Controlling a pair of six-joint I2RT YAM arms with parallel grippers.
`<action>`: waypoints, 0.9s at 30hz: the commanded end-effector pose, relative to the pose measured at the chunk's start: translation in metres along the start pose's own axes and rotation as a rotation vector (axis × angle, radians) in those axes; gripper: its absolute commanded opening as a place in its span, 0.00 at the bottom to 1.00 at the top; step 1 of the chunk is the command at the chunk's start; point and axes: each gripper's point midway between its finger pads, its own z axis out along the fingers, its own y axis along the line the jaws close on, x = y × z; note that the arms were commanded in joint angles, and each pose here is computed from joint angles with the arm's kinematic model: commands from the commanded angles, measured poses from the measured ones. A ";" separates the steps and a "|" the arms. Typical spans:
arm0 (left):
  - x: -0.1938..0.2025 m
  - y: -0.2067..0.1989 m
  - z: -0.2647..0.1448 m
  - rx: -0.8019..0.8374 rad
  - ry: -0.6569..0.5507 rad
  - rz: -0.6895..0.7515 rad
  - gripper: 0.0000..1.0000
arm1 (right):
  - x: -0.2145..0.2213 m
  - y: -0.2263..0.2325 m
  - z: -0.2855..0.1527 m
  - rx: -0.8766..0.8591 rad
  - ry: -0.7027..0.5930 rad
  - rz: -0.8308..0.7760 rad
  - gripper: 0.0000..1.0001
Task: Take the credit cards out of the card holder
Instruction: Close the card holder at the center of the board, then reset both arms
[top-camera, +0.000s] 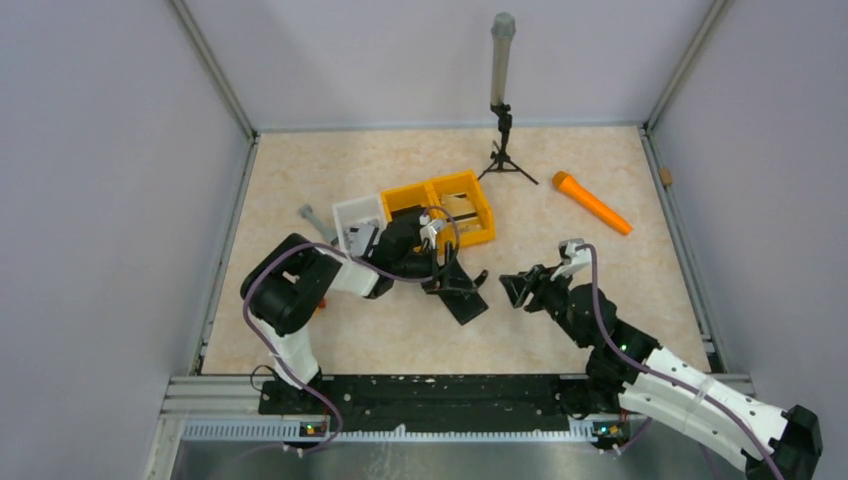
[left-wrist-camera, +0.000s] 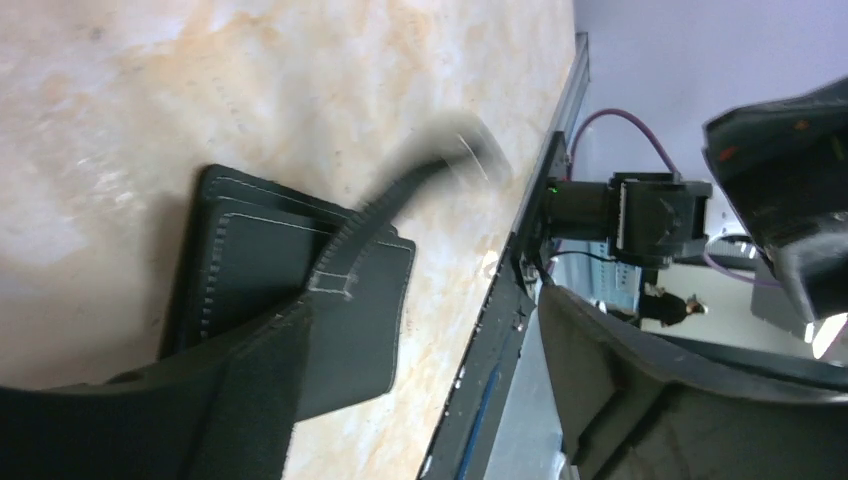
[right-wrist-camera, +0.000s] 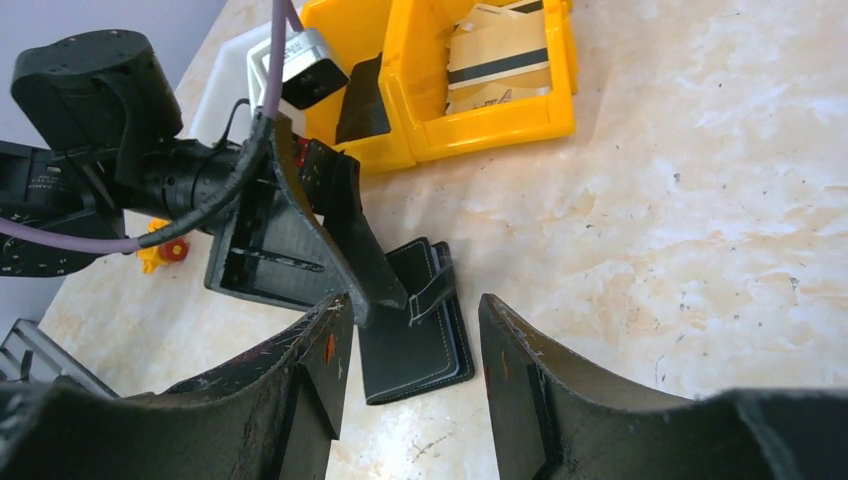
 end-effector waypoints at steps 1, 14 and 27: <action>-0.014 -0.012 0.007 0.074 -0.058 0.065 0.97 | -0.006 -0.006 0.000 0.035 -0.031 0.010 0.51; -0.019 -0.052 -0.033 0.019 -0.132 0.209 0.99 | -0.034 -0.008 -0.009 0.059 -0.107 -0.055 0.50; -0.085 -0.015 -0.225 -0.736 -0.702 0.352 0.99 | -0.094 -0.037 0.015 0.272 -0.222 -0.187 0.49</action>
